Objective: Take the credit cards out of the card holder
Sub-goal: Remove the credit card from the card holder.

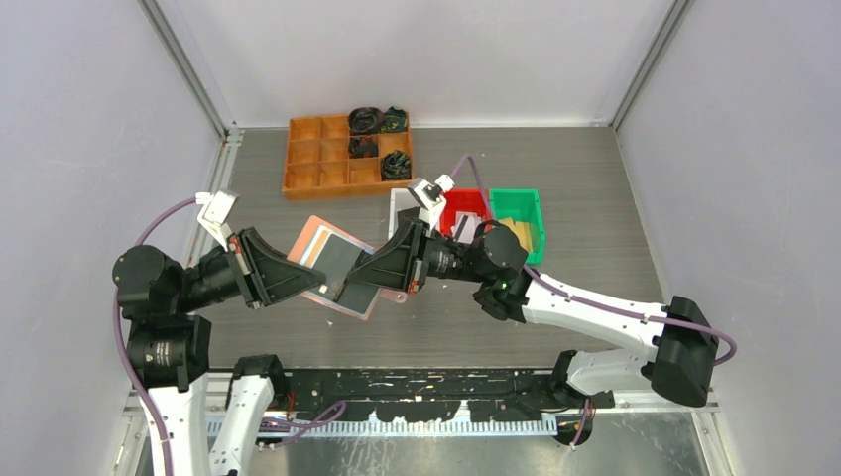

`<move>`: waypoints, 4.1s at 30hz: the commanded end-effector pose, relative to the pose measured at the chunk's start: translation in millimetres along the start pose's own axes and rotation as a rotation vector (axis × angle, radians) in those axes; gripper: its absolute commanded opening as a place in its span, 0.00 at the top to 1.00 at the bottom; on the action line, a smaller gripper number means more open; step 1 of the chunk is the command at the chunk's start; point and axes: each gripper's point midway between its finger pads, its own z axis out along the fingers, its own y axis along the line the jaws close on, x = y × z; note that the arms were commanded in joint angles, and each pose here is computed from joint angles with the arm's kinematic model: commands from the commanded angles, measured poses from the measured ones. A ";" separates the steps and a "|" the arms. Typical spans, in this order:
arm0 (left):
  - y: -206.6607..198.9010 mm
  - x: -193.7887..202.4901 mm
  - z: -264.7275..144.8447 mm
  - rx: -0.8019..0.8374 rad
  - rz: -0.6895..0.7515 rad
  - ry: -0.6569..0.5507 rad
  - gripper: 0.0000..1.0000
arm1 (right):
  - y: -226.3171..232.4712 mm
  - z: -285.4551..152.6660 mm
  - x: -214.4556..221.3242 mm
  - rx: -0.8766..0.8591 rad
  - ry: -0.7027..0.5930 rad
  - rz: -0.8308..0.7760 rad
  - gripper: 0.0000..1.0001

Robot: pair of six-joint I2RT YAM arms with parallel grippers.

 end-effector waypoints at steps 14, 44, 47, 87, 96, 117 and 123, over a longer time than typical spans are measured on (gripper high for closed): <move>-22.7 -10.5 -1.9 0.028 0.100 -0.033 0.89 | 41.2 -11.1 -12.2 -0.113 -0.015 -0.076 0.99; -25.0 -11.1 -3.6 0.009 0.153 -0.074 0.93 | 43.9 13.0 -32.5 -0.118 -0.067 -0.075 0.59; -26.9 -11.9 -3.7 0.010 0.157 -0.075 0.93 | 41.6 16.7 -30.8 -0.114 -0.054 -0.067 0.60; -26.5 -11.3 -3.1 0.019 0.127 -0.066 0.86 | 54.0 26.2 -19.1 -0.189 -0.027 -0.064 0.69; -27.3 -12.2 -3.3 0.017 0.127 -0.072 0.86 | 48.8 21.3 -15.1 -0.179 -0.033 -0.060 0.99; -28.2 -28.2 -1.6 -0.006 0.105 -0.146 0.84 | 49.2 8.6 -12.0 -0.221 -0.108 -0.038 0.99; -31.3 -30.1 -1.6 -0.001 0.117 -0.144 0.90 | 42.8 4.7 -6.4 -0.171 -0.082 -0.046 0.99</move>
